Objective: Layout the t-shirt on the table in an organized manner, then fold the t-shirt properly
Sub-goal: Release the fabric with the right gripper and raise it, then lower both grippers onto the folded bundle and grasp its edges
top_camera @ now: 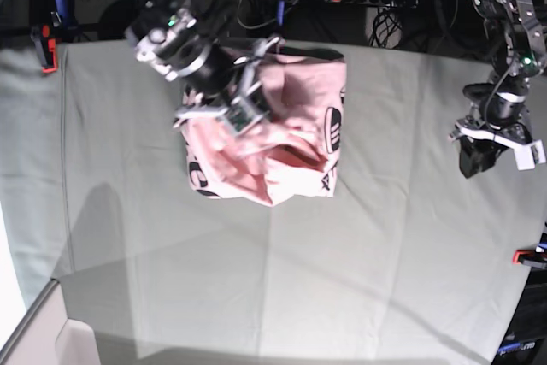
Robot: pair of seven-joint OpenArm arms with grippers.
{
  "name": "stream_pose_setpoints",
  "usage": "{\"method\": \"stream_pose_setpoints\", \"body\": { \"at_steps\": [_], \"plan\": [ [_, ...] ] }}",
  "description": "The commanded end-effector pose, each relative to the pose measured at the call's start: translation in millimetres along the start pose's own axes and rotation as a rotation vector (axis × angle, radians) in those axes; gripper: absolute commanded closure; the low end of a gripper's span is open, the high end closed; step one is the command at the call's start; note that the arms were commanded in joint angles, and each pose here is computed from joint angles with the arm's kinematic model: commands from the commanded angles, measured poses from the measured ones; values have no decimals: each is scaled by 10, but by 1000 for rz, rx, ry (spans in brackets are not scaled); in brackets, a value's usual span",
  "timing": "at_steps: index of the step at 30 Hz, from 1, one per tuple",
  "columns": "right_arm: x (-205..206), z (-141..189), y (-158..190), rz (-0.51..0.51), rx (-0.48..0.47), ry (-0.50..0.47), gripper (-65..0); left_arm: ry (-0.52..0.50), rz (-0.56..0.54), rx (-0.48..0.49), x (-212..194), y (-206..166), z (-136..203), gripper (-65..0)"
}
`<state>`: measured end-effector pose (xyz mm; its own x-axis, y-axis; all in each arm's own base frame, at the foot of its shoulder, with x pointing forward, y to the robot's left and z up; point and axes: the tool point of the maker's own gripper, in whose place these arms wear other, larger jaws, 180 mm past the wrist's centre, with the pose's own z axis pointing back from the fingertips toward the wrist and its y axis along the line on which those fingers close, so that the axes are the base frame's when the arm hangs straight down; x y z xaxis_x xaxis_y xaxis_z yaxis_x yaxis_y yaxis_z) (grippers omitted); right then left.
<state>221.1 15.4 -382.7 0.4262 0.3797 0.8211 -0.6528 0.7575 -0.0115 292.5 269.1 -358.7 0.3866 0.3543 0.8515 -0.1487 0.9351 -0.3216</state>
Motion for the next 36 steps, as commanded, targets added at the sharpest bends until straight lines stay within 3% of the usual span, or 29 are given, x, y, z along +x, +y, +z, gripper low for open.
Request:
{"method": "stream_pose_setpoints", "body": {
  "at_steps": [1, 6, 12, 18, 22, 28, 33, 36],
  "plan": [
    [149, 20, 77, -7, 17, -57, -26, -49, -12, -11, 161, -13, 3, -208],
    [110, 25, 469, 10, 116, -46, -27, -47, -12, -11, 155, -11, 6, -208],
    [-45, 114, 933, 136, 280, -11, -27, -45, -12, -10, 143, -6, 12, -208],
    [-91, 140, 1010, 142, 302, -1, -40, -44, -13, -10, 142, -7, 16, -208],
    [-100, 145, 1018, 140, 303, 1, -128, -47, -14, -11, 152, -13, 17, -208],
    [-93, 189, 1039, 138, 304, -2, -365, -50, -32, -45, 167, -152, 53, -213],
    [53, 260, 971, 162, 281, -41, -388, -75, -64, -183, 215, -754, 90, -342],
    [146, 307, 941, 170, 267, -65, -388, -69, -76, -286, 157, -1188, 113, -386]
  ]
}}
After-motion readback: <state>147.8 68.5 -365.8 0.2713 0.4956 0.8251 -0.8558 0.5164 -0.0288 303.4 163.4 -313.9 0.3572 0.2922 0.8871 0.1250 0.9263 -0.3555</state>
